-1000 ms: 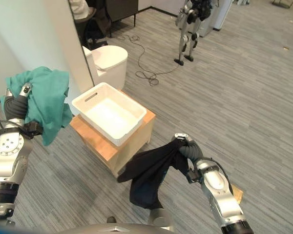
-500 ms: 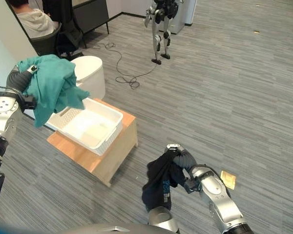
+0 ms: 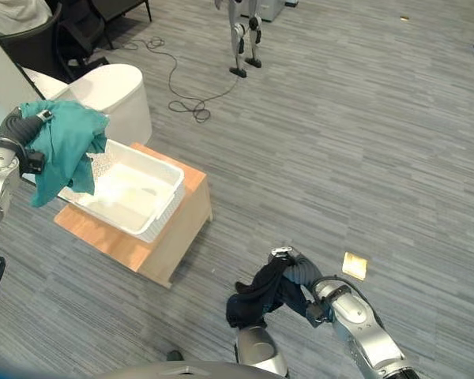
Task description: Pick up bed clothes into laundry basket.
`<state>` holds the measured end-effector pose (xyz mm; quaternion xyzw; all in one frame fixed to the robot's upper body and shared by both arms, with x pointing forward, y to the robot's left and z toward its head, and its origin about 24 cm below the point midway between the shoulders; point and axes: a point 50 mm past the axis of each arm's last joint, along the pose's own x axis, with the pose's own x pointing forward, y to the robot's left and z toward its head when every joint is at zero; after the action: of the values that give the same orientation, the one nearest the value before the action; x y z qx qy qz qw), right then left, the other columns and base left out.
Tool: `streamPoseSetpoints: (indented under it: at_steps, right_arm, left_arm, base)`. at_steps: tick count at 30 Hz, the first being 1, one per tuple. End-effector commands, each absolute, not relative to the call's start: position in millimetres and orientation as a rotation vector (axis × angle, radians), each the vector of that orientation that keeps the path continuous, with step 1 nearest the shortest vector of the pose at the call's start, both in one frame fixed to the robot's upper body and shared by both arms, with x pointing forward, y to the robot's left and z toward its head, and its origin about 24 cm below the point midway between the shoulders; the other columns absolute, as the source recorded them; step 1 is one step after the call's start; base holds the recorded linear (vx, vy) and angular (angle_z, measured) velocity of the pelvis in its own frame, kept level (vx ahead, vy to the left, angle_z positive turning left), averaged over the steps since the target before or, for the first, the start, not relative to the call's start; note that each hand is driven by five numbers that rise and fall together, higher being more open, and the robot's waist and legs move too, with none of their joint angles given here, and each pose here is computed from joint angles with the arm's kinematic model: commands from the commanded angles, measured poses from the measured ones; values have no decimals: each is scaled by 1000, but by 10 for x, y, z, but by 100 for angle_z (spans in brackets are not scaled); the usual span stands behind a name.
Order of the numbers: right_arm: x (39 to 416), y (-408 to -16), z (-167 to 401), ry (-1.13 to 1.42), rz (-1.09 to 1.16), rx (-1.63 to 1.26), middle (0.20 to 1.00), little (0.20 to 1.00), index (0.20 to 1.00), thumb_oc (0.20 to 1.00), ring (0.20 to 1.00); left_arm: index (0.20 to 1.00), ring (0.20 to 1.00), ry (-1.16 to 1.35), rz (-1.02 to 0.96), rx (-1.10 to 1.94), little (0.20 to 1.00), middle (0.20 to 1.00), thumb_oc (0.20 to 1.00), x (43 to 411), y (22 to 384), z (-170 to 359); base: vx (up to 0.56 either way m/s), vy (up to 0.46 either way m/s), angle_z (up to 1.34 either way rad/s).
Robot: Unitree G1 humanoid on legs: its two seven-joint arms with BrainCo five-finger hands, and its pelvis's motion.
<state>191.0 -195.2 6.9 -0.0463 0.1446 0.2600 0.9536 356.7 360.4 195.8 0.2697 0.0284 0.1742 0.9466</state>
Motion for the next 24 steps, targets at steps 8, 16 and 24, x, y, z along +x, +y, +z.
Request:
streamPoseSetpoints:
  at_steps: [8, 16, 24]
  right_arm:
    - [2038, -1883, 307, 174, 592, -85, 200, 200, 200, 200, 200]
    - [2053, -1904, 301, 170, 581, -105, 200, 200, 200, 200, 200]
    - [1990, -1932, 383, 141, 652, -195, 200, 200, 200, 200, 200]
  left_arm:
    - [200, 200, -101, 439, 645, 200, 200, 200, 3618, 3603, 2588]
    - [200, 200, 53, 505, 1108, 200, 200, 200, 3532, 3767, 2621]
    - [200, 200, 372, 495, 1766, 200, 200, 200, 3309, 4088, 2359]
  base:
    - [-5, -28, -14]
    - [2, -29, -5]
    - [34, 26, -14]
